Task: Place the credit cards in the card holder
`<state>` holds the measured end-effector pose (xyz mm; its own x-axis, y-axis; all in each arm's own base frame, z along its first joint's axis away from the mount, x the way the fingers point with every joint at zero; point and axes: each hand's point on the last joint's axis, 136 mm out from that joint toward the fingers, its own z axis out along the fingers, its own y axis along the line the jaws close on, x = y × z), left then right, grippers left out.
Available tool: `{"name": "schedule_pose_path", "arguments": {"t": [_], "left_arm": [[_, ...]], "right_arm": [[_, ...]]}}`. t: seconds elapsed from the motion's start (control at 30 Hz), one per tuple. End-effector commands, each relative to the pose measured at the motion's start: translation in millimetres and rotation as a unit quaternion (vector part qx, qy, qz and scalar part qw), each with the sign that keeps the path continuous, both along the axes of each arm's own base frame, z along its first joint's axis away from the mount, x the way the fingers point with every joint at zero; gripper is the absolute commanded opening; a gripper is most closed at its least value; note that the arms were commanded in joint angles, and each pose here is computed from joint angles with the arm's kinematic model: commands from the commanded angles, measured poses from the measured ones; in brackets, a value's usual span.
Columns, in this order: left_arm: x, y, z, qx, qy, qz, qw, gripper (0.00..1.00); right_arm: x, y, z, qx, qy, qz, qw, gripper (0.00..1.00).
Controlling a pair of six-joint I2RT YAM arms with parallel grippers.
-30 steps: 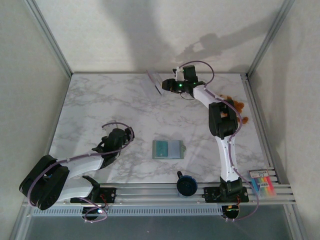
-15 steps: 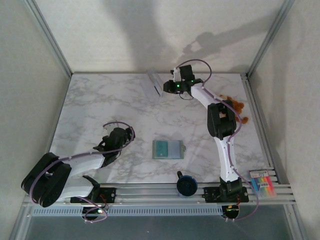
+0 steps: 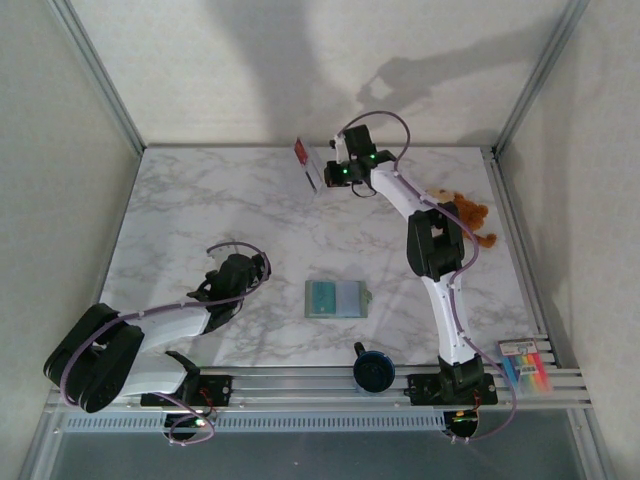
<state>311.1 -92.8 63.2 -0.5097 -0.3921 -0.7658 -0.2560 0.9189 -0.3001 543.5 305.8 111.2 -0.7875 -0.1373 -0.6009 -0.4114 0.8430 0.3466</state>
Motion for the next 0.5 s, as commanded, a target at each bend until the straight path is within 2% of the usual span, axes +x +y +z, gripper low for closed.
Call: {"name": "schedule_pose_path", "arguments": {"t": [0.0,0.17,0.47], "left_arm": [[2.8,1.3,2.3,0.006,0.004,0.002,1.0,1.0],[2.2,1.0,1.9,0.001,0.002,0.002,1.0,1.0],[-2.5,2.1,1.1,-0.006,0.0,0.0,1.0,1.0]], "right_arm": [[-21.8,-8.5,7.5,-0.026,0.025,-0.025,0.999,0.0],[-46.6,-34.9,32.6,-0.038,0.006,-0.097,0.995,0.0],[-114.2,-103.7,33.4,-0.014,-0.003,-0.241,0.97,0.0]]}}
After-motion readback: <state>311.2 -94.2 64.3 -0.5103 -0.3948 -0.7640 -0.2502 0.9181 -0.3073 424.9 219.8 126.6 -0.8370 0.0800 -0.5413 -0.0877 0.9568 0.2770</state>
